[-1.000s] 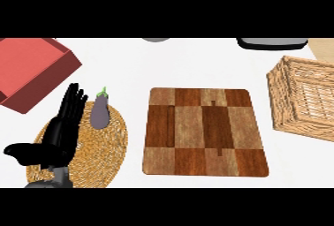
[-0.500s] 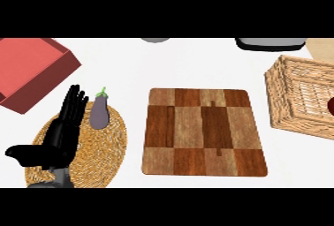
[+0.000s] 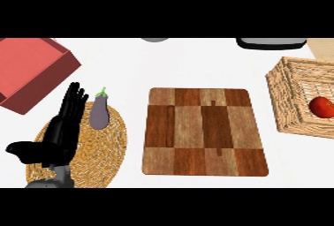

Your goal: Pick the tomato from the cutting board and place it in the basket

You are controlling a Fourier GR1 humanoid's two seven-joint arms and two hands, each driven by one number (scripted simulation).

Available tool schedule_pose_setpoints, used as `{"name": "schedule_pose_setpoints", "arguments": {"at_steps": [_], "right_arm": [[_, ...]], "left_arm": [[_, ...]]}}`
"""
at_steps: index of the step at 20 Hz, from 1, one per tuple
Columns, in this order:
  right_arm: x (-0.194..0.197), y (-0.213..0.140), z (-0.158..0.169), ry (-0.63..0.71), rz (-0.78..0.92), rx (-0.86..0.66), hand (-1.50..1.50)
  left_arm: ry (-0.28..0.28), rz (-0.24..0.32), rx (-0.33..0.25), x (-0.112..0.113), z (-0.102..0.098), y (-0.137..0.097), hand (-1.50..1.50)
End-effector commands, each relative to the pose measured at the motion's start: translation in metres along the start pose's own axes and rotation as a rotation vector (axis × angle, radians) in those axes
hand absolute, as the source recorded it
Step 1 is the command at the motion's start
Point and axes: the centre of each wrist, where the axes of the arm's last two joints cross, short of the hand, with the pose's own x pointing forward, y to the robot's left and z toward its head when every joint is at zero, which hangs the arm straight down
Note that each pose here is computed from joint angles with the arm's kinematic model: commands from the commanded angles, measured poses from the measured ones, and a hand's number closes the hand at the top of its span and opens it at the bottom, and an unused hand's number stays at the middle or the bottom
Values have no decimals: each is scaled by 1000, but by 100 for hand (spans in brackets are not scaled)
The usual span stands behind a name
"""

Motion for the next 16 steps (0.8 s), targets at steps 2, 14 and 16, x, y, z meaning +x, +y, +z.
{"name": "schedule_pose_setpoints", "arguments": {"at_steps": [2, 14, 16], "right_arm": [[0, -33, 2, 24, 19, -85, -150], [-41, -159, 8, 73, -196, -248, -150], [-58, -168, 12, 67, -185, -222, -150]], "left_arm": [[8, 2, 3, -11, 9, -10, 0], [12, 8, 13, -10, 6, -10, 0], [-1, 3, 10, 11, 5, -10, 0]]}}
